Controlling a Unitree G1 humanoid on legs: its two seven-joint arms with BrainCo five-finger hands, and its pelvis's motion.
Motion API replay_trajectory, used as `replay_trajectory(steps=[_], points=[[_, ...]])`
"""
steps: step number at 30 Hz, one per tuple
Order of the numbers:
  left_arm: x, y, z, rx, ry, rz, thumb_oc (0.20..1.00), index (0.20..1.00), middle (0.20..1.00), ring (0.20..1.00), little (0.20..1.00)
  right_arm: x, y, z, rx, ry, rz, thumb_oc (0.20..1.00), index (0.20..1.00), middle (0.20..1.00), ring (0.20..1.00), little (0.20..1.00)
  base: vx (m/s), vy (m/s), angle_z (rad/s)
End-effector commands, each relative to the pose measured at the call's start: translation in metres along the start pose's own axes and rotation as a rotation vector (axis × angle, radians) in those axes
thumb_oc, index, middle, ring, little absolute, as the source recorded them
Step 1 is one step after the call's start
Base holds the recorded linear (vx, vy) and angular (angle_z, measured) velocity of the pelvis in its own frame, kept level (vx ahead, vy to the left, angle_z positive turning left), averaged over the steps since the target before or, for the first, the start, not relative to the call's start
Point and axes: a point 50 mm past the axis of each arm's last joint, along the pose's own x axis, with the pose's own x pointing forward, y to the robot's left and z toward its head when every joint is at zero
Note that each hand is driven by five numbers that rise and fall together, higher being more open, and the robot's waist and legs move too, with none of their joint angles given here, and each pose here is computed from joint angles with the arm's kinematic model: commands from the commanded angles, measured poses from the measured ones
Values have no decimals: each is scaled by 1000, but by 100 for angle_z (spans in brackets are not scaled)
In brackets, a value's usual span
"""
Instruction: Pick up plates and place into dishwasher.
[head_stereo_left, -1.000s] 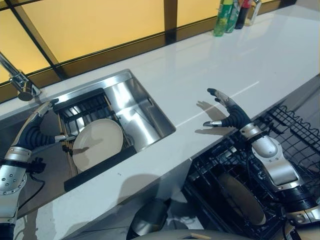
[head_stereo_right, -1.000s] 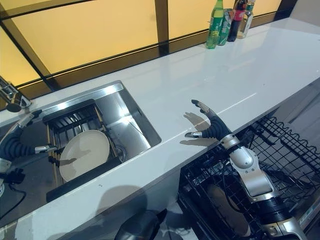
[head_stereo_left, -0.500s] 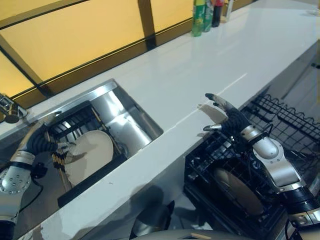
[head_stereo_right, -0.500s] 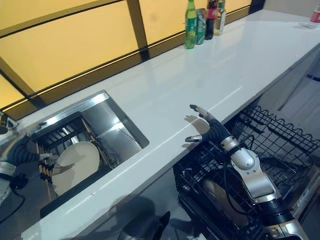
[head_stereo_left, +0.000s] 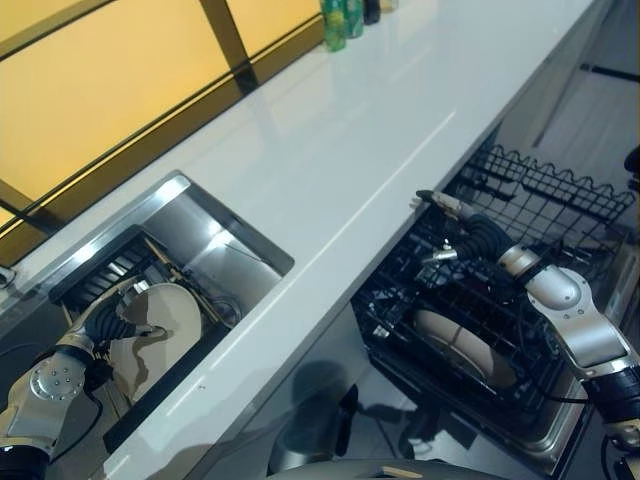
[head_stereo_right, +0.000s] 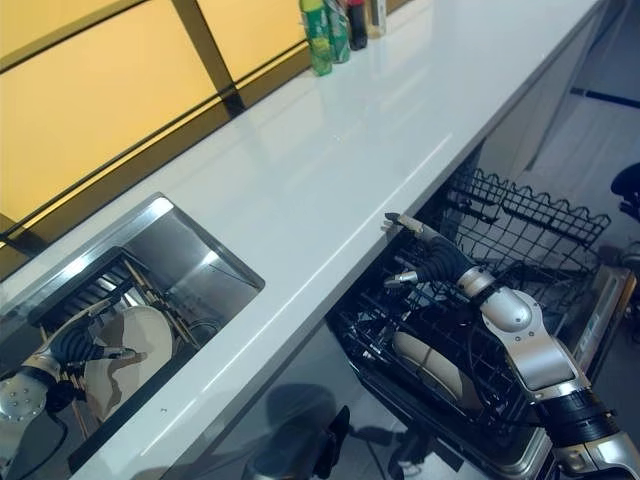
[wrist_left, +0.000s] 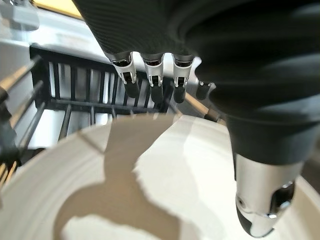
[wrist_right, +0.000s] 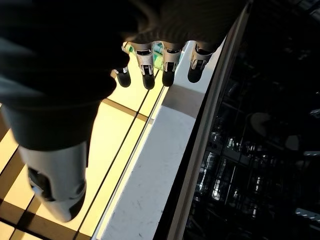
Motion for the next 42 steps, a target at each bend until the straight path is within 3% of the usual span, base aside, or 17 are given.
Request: replay_trajectory(steps=[1, 13, 27, 35, 42], points=[[9, 40, 4, 83, 31, 157, 1000, 1000, 1000, 1000, 1000, 12, -21, 36, -81, -149, -27, 1000, 1000, 1000, 1000, 1000, -94, 19, -7], [20, 83, -10, 177, 237, 83, 1000, 1000, 1000, 1000, 1000, 26, -29, 61, -125, -254, -54, 1000, 1000, 1000, 1000, 1000, -107, -28, -8], [17, 55, 4, -7, 159, -536, 1000, 1000, 1000, 1000, 1000, 28, -35, 71, -143, -296, -62, 1000, 1000, 1000, 1000, 1000, -57, -29, -1], [-1, 44, 35, 75, 2, -795, 1000, 1000, 1000, 1000, 1000, 26, -37, 64, -122, -262, -79, 1000, 1000, 1000, 1000, 1000, -5, -37, 12], [-22, 11, 53, 208, -88, -970, 1000, 1000, 1000, 1000, 1000, 23, -37, 55, -90, -227, -98, 1000, 1000, 1000, 1000, 1000, 2, -72, 11]])
